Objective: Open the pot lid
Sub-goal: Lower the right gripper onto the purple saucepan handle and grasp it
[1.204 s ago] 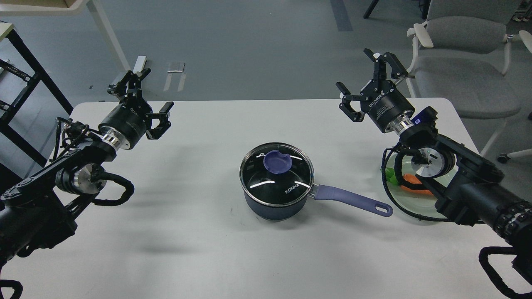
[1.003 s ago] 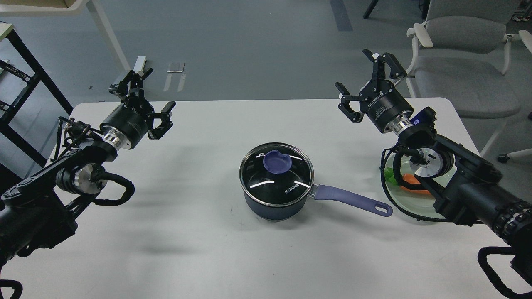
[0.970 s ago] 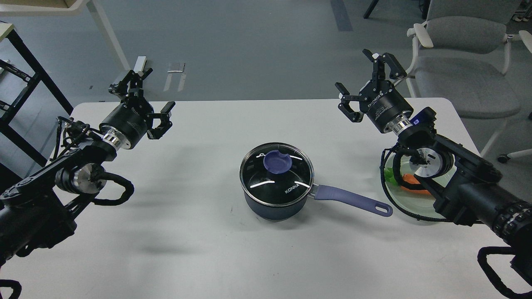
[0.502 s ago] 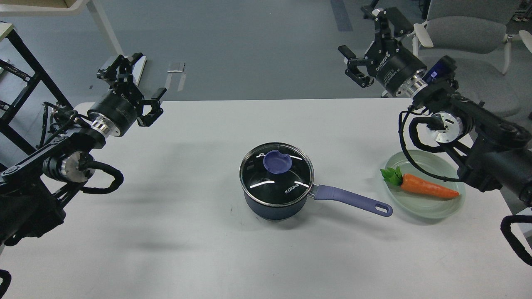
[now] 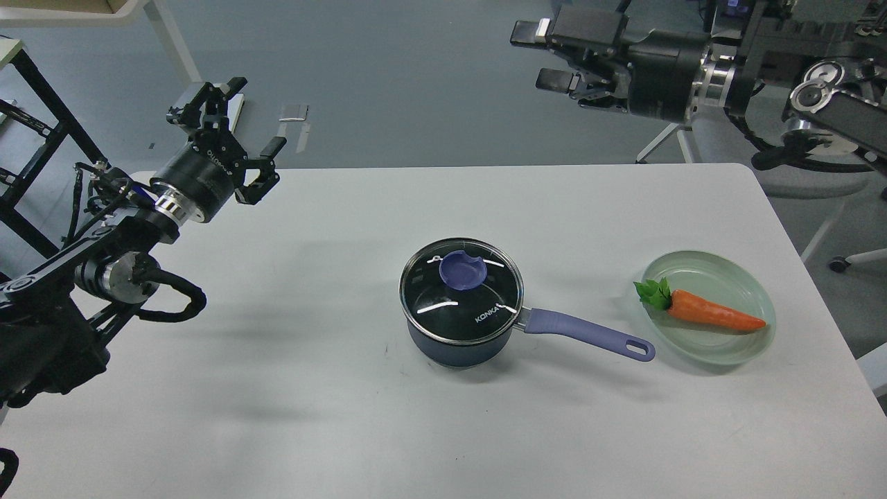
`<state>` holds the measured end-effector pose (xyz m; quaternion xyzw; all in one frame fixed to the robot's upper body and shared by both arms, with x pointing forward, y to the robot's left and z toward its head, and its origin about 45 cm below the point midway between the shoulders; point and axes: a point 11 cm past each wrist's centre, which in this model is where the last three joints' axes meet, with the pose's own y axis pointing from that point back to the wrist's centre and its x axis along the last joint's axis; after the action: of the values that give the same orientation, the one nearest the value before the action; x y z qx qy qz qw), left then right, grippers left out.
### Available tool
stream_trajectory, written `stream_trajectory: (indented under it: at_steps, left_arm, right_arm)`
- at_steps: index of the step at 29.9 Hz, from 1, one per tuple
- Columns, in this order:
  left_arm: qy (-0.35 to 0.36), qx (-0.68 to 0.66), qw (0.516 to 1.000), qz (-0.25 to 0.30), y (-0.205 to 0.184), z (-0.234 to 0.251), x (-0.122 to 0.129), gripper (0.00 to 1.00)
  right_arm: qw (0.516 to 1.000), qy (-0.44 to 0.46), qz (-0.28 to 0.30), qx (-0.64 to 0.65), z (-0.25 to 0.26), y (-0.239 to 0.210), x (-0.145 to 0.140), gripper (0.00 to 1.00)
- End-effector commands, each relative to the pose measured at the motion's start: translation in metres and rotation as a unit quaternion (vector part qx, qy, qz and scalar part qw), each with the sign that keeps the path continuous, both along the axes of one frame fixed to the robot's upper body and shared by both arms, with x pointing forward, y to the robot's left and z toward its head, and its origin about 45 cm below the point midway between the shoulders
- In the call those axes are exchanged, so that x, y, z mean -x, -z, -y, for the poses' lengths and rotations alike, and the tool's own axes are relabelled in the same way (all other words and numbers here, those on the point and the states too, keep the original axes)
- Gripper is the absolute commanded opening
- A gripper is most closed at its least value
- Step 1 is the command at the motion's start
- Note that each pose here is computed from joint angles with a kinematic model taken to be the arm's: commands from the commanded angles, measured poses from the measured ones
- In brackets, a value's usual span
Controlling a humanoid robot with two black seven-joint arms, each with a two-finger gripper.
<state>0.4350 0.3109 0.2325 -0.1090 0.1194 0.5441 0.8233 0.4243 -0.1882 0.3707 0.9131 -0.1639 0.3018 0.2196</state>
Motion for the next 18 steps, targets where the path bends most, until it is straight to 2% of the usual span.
stream_trajectory:
  at_steps: [1, 6, 11, 18]
  left_arm:
    - [0.017, -0.007, 1.000, 0.008, -0.004, 0.009, 0.002, 0.99]
    - [0.027, -0.008, 1.000, 0.012, -0.007, 0.016, 0.003, 0.99]
    - [0.028, -0.009, 0.999, 0.013, -0.007, 0.016, 0.003, 0.99]
    - [0.037, -0.015, 0.999, 0.018, -0.009, 0.022, 0.005, 0.99]
  right_arm:
    - [0.991, -0.074, 0.040, 0.100, -0.005, 0.019, 0.027, 0.99]
    - [0.961, -0.165, 0.092, 0.202, 0.003, 0.040, 0.059, 0.99]
    - [0.922, -0.191, 0.143, 0.306, 0.031, 0.054, 0.065, 0.99]
    - [0.890, -0.202, 0.154, 0.379, 0.069, 0.071, 0.078, 0.99]
